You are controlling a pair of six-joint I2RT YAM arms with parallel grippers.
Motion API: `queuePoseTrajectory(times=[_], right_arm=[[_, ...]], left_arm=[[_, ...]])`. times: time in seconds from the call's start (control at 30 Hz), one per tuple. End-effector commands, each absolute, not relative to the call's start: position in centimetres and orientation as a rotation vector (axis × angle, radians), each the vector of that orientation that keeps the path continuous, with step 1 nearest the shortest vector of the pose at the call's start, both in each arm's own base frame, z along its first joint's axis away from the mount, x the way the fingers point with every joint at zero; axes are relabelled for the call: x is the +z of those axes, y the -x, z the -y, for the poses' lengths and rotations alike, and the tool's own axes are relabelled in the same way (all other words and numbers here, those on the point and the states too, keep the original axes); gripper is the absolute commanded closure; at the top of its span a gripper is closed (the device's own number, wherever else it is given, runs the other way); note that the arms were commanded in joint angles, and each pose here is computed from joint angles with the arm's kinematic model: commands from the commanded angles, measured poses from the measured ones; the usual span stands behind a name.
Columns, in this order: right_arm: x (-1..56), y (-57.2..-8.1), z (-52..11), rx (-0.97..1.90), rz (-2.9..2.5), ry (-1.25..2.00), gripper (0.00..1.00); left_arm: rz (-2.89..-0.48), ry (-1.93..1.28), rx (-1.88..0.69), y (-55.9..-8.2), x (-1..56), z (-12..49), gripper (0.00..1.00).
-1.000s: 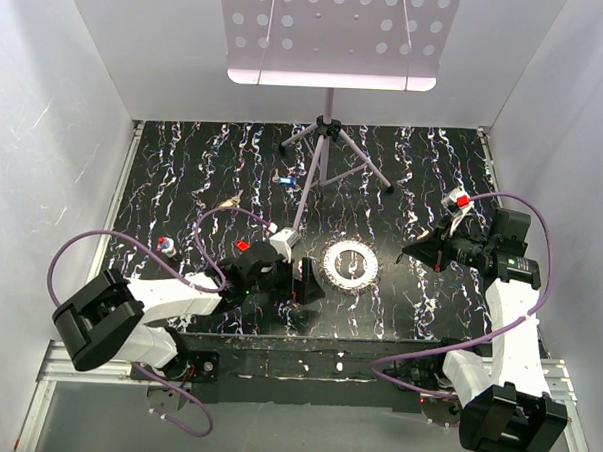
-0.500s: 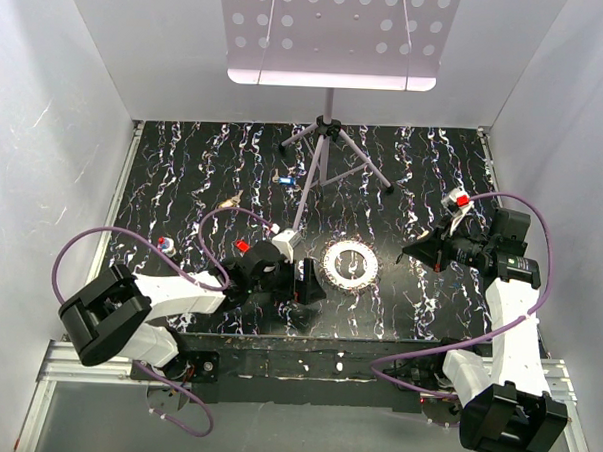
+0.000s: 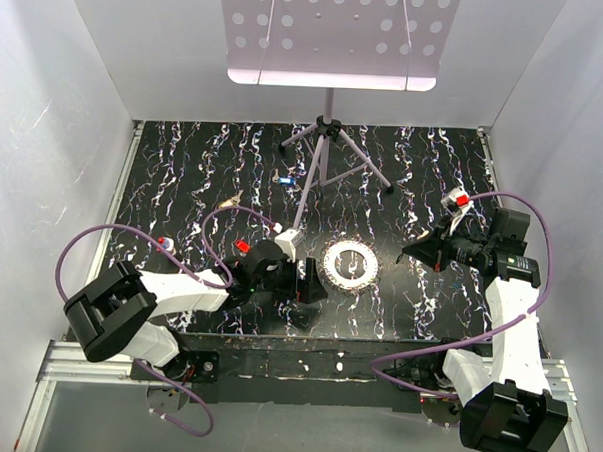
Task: Put the keys on the keyring
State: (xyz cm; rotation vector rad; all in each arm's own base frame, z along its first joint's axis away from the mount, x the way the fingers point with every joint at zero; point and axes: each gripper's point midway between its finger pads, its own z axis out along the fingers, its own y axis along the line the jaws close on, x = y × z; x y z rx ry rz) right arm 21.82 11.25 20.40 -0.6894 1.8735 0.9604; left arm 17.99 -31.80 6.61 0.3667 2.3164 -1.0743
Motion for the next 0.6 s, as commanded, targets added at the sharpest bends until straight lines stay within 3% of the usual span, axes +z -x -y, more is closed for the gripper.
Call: queuePoseTrajectory(times=[0.0,0.57], right_arm=[[21.0,-21.9,-11.3,0.962,-1.845,0.706,0.99],[20.9,-21.9,-11.3,0.964,-1.847,0.708,0.99]], left_arm=[[-2.281,-0.367,-1.097,-18.8,7.9,32.7,0.03],[-2.298,-0.345,-1.078,-20.1,7.3,33.2,0.06]])
